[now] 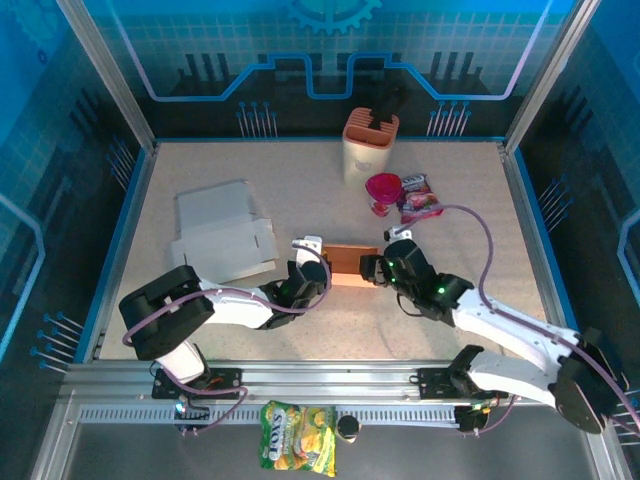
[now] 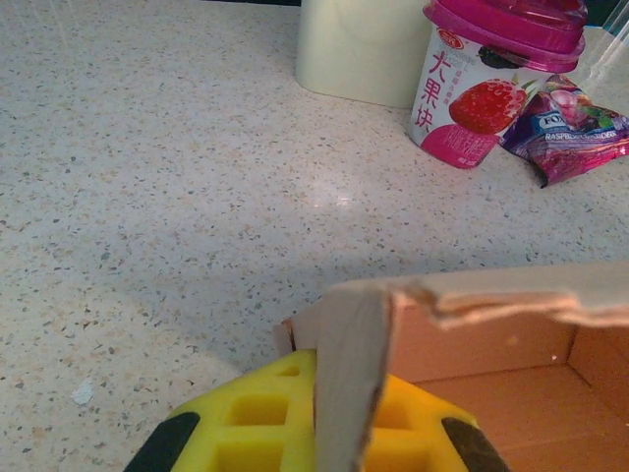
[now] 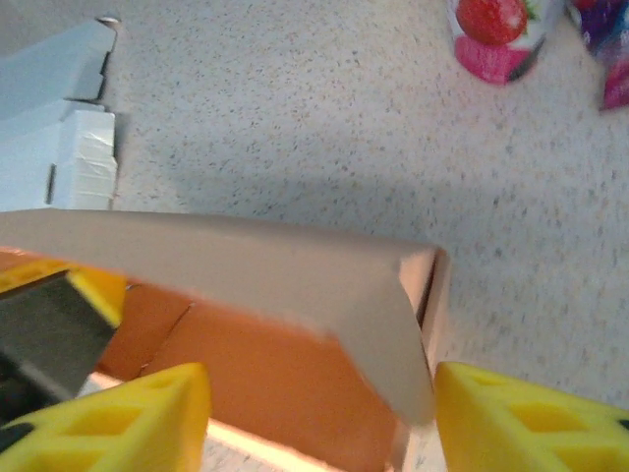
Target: Fold the paper box
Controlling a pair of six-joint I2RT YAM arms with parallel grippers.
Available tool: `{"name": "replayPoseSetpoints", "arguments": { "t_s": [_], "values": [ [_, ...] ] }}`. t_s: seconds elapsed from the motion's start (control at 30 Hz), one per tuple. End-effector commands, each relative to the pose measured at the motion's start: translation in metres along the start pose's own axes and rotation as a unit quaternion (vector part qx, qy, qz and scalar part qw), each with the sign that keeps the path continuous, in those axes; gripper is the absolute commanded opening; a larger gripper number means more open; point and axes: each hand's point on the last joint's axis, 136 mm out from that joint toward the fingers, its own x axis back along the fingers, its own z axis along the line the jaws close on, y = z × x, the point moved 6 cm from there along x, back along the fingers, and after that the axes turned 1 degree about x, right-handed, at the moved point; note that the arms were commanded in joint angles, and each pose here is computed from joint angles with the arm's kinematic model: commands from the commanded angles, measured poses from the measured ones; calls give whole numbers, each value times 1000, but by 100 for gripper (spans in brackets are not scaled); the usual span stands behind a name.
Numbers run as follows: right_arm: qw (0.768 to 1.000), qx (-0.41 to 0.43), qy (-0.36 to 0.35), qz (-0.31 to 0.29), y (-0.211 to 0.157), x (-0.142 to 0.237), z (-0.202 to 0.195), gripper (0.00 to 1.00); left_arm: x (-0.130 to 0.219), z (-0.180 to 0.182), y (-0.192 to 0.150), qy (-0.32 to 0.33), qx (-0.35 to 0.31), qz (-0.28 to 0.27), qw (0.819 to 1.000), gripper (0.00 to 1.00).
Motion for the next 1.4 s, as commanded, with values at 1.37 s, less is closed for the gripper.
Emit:
{"name": "replayPoseSetpoints", "arguments": {
  "t_s": [1.37],
  "values": [
    [836,-544,63,37,33,-19,48,41,9,3,-30,28,-30,7,999,0]
  ]
}}
